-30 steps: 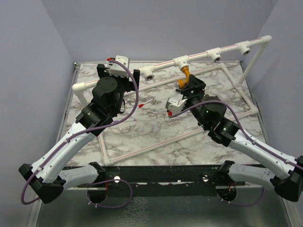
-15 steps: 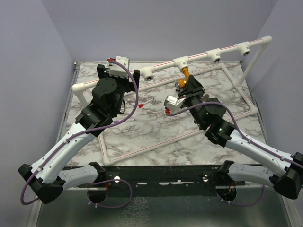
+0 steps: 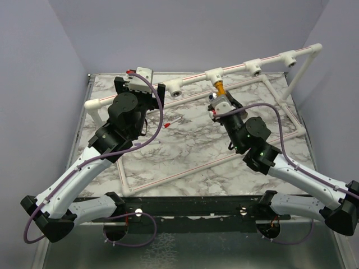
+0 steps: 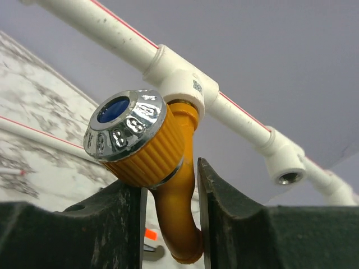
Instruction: Install the water faucets
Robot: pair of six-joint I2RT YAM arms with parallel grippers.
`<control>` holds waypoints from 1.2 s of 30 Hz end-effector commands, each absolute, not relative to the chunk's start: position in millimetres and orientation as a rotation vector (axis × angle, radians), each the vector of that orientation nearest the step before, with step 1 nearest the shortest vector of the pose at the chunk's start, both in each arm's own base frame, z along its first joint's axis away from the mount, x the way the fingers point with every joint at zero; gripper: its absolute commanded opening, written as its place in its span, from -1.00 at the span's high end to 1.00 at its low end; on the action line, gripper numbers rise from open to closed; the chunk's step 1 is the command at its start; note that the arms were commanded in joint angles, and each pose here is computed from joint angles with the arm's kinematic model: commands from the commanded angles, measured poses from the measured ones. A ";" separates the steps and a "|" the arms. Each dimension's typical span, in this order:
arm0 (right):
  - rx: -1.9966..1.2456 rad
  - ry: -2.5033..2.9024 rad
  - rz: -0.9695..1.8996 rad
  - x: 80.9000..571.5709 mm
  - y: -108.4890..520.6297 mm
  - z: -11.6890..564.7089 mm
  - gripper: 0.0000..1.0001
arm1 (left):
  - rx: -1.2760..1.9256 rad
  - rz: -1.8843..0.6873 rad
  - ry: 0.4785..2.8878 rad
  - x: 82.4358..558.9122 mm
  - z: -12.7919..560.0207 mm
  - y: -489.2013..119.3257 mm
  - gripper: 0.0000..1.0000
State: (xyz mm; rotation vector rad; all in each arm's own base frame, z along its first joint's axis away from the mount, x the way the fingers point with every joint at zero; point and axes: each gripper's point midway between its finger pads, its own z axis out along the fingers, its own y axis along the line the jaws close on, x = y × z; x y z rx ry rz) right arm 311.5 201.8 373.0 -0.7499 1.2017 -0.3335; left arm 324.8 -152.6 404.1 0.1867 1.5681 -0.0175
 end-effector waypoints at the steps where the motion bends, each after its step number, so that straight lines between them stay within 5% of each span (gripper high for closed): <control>1: -0.128 1.318 0.296 300.5 218.5 381.8 0.99 | 0.301 0.080 1.792 320.9 325.8 -153.0 -0.97; 14: 0.571 1.368 0.711 303.5 204.6 365.3 0.99 | 0.302 0.051 1.794 318.6 326.9 -155.6 -0.97; 23: 0.516 1.366 0.693 305.2 209.2 368.7 0.99 | 0.301 0.051 1.794 318.9 326.1 -155.9 -0.97; 36: 0.094 1.416 0.337 291.9 186.7 364.8 -0.30 | 0.302 0.057 1.792 318.6 325.6 -154.6 -0.97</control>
